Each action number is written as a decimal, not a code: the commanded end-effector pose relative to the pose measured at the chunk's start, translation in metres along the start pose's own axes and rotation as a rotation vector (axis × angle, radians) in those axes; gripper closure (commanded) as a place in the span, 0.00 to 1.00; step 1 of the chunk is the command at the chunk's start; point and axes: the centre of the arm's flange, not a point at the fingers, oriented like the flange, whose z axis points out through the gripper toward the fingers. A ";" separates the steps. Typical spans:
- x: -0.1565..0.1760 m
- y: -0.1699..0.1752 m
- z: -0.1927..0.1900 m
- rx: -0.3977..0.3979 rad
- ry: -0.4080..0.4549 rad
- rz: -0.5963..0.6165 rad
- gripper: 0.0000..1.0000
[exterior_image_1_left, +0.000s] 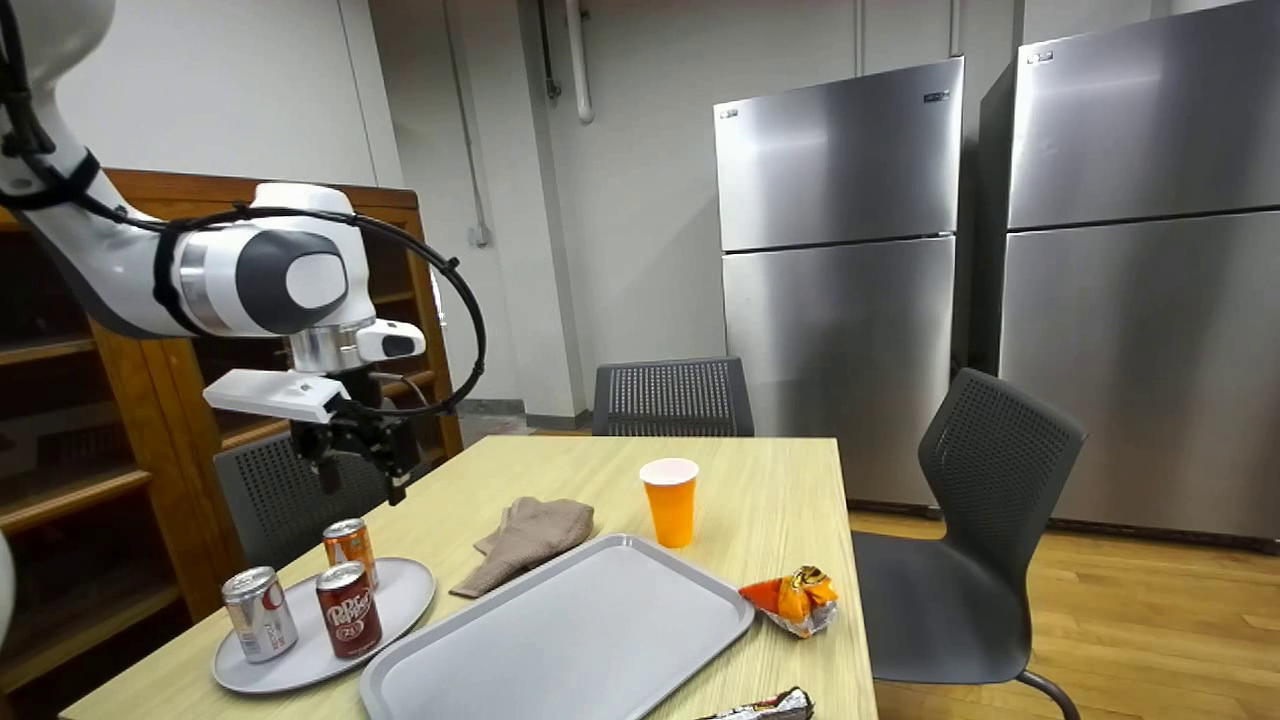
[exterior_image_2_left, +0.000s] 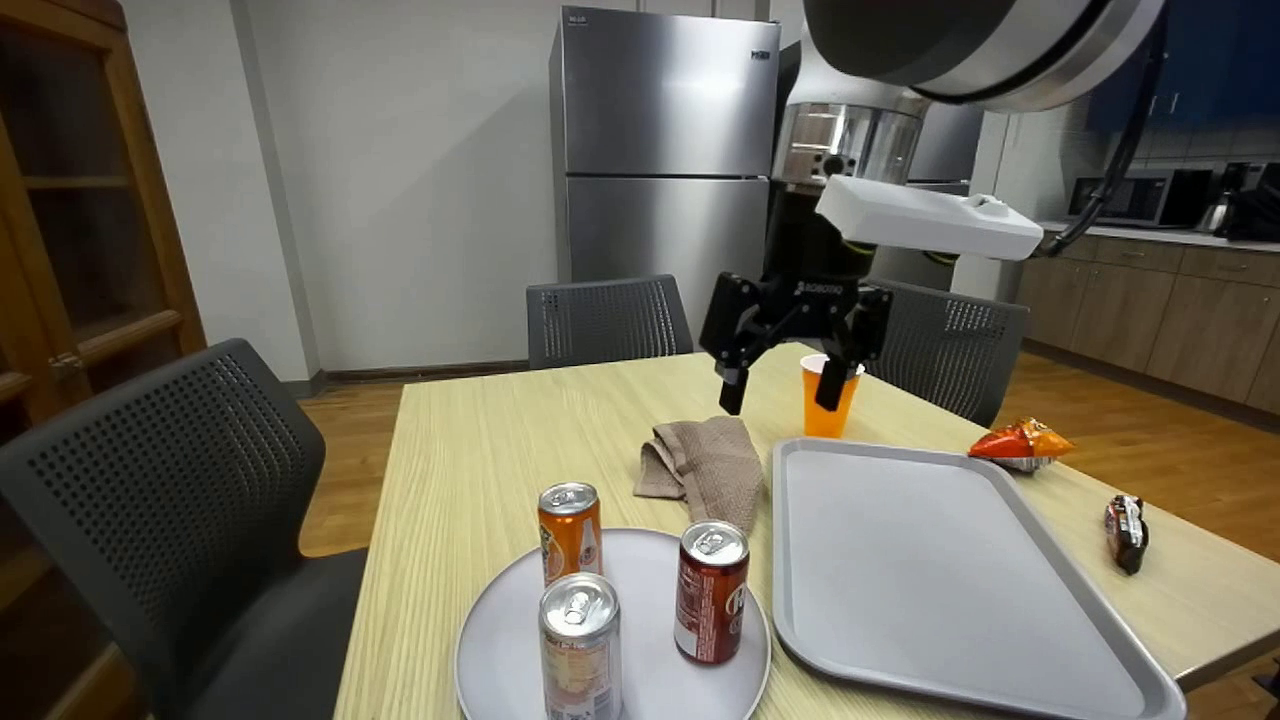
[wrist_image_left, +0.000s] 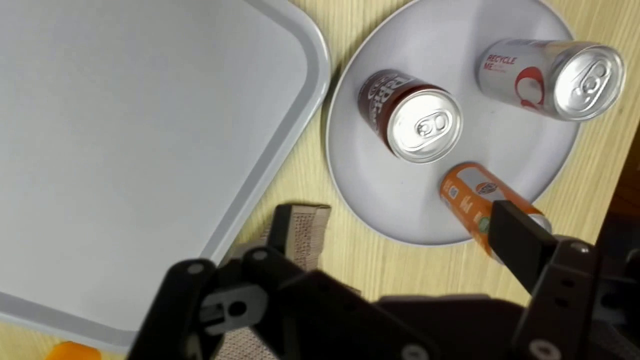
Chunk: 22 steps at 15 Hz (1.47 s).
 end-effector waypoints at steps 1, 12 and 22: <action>-0.013 -0.035 -0.002 0.012 -0.020 -0.038 0.00; -0.013 -0.078 0.050 -0.058 -0.091 -0.044 0.00; 0.014 -0.078 0.090 -0.101 -0.145 -0.034 0.00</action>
